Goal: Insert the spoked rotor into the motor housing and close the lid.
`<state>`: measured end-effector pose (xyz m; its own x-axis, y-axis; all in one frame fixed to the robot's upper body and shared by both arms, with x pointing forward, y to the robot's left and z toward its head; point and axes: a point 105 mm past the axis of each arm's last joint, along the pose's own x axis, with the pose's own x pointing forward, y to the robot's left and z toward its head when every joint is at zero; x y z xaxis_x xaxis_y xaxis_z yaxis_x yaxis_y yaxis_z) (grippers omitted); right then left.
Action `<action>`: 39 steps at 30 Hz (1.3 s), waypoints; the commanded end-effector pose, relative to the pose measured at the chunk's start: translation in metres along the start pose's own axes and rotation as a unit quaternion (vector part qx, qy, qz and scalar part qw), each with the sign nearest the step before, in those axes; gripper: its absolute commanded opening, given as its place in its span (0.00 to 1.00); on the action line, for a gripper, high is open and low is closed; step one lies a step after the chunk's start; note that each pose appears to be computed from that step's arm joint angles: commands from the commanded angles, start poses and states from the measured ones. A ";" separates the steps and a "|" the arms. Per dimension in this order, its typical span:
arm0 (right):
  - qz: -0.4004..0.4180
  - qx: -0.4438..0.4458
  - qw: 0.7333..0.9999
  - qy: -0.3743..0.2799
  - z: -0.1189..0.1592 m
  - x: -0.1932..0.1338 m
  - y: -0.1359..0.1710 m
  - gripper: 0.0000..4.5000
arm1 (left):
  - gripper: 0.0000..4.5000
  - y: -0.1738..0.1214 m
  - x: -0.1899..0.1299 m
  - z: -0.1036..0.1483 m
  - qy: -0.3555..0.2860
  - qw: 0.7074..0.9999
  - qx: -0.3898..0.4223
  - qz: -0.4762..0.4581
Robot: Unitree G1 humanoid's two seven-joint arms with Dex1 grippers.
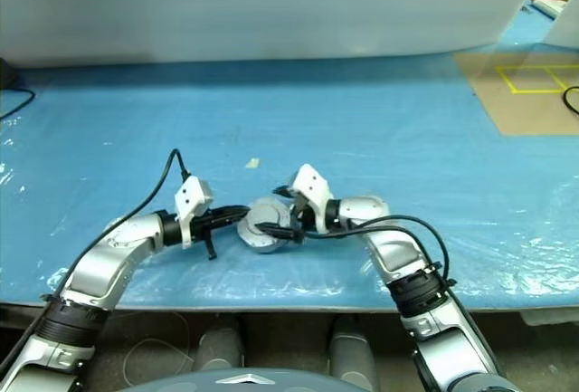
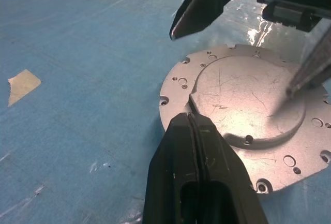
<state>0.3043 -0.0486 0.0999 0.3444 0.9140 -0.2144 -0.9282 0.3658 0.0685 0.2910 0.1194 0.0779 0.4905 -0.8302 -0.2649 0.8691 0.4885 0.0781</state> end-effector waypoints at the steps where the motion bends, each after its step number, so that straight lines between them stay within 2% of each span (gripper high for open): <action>1: 0.000 0.053 0.998 -0.032 0.015 -0.011 0.000 0.99 | 0.00 -0.008 0.004 -0.016 0.027 1.000 -0.010 -0.013; 5: -0.012 0.202 0.978 0.055 -0.020 -0.027 0.001 0.99 | 0.00 -0.008 0.006 -0.015 0.024 1.000 -0.008 -0.015; 7: -0.001 0.299 0.952 0.071 -0.029 -0.032 0.009 0.99 | 0.00 -0.009 0.006 -0.015 0.024 1.000 -0.007 -0.016; 9: 0.010 0.351 0.933 0.080 -0.031 -0.034 0.015 0.99 | 0.00 -0.009 0.007 -0.015 0.023 1.000 -0.006 -0.016; 15: -0.005 0.415 0.907 0.067 -0.029 -0.025 0.014 0.99 | 0.00 -0.009 0.006 -0.014 0.020 1.000 -0.005 -0.013; 22: -0.011 0.433 0.899 0.064 -0.028 -0.019 0.014 0.99 | 0.00 -0.008 0.004 -0.013 0.021 1.000 -0.003 -0.010; 25: 0.001 0.449 0.893 0.038 -0.021 -0.021 0.012 0.87 | 0.00 -0.007 0.003 -0.015 0.024 1.000 -0.003 -0.008; 30: 0.039 0.466 0.884 -0.015 0.000 -0.023 0.013 0.50 | 0.00 -0.008 0.004 -0.017 0.025 1.000 -0.003 -0.007; 33: 0.044 0.469 0.882 -0.024 0.005 -0.024 0.013 0.28 | 0.00 -0.009 0.005 -0.017 0.024 1.000 -0.003 -0.008; 39: 0.006 0.444 0.895 0.037 -0.016 -0.021 0.016 0.25 | 0.00 -0.007 0.005 -0.016 0.024 1.000 -0.001 -0.005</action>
<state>0.2847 -0.0745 0.0875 0.3236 0.9079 -0.2663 -0.3975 0.3859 0.8325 0.2927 0.1205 0.0762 0.5102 -0.8195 -0.2611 0.8589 0.5010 0.1062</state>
